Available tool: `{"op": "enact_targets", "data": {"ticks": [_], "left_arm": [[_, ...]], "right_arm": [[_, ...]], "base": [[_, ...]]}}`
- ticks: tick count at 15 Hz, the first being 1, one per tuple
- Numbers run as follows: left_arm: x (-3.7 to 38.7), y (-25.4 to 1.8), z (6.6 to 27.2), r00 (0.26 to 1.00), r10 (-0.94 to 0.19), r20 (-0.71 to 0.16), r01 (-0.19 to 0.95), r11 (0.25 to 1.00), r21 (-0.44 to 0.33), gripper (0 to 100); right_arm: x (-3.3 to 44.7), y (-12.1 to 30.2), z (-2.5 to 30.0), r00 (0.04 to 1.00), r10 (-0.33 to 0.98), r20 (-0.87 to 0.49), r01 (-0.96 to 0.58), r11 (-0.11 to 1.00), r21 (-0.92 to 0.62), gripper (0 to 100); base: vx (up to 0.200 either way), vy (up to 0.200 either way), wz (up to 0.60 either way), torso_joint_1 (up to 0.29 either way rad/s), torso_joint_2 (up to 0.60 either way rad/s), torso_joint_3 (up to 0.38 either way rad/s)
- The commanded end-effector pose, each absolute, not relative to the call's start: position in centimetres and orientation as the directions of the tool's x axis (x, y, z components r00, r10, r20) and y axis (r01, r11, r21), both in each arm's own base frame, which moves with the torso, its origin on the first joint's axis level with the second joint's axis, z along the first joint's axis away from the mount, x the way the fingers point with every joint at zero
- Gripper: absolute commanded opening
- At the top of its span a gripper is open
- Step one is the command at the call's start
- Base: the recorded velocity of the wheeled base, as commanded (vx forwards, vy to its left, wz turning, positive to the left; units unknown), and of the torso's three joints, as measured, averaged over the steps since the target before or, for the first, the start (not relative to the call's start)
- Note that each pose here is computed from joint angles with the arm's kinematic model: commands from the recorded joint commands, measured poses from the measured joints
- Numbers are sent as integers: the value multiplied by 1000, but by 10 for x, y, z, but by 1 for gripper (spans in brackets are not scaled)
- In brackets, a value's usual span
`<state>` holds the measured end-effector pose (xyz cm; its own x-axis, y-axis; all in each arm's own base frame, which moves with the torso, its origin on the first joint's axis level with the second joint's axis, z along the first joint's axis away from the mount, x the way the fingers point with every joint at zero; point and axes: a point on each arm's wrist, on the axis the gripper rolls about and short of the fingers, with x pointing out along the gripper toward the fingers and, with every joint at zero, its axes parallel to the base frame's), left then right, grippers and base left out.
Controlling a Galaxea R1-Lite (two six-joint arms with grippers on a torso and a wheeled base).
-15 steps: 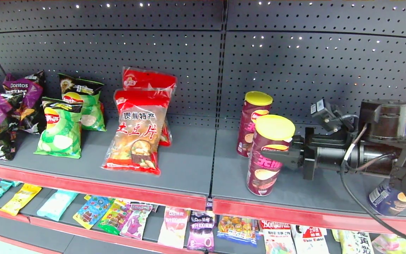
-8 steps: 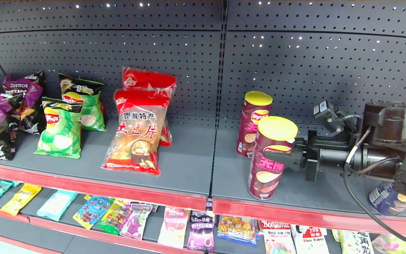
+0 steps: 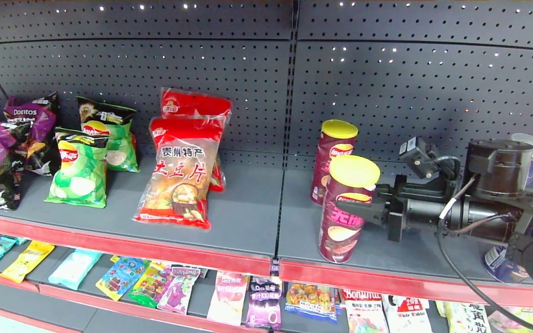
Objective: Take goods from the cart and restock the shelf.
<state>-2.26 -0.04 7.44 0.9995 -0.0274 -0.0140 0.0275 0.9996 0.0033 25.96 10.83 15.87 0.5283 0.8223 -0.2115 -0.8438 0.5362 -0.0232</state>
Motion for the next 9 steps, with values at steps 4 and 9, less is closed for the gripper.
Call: {"op": "enact_targets", "data": {"ticks": [4,9], "left_arm": [[-22,0,74,1000,-28,-15,28,1000,3,100],[-22,0,74,1000,-28,-15,28,1000,4,100]], "right_arm": [[266,113,153,523,827,-204,-848,529,-28,0],[264,112,149,522,826,-215,-846,533,-6,0]], "base": [[0,0,0,0,0,0],[0,0,0,0,0,0]]}}
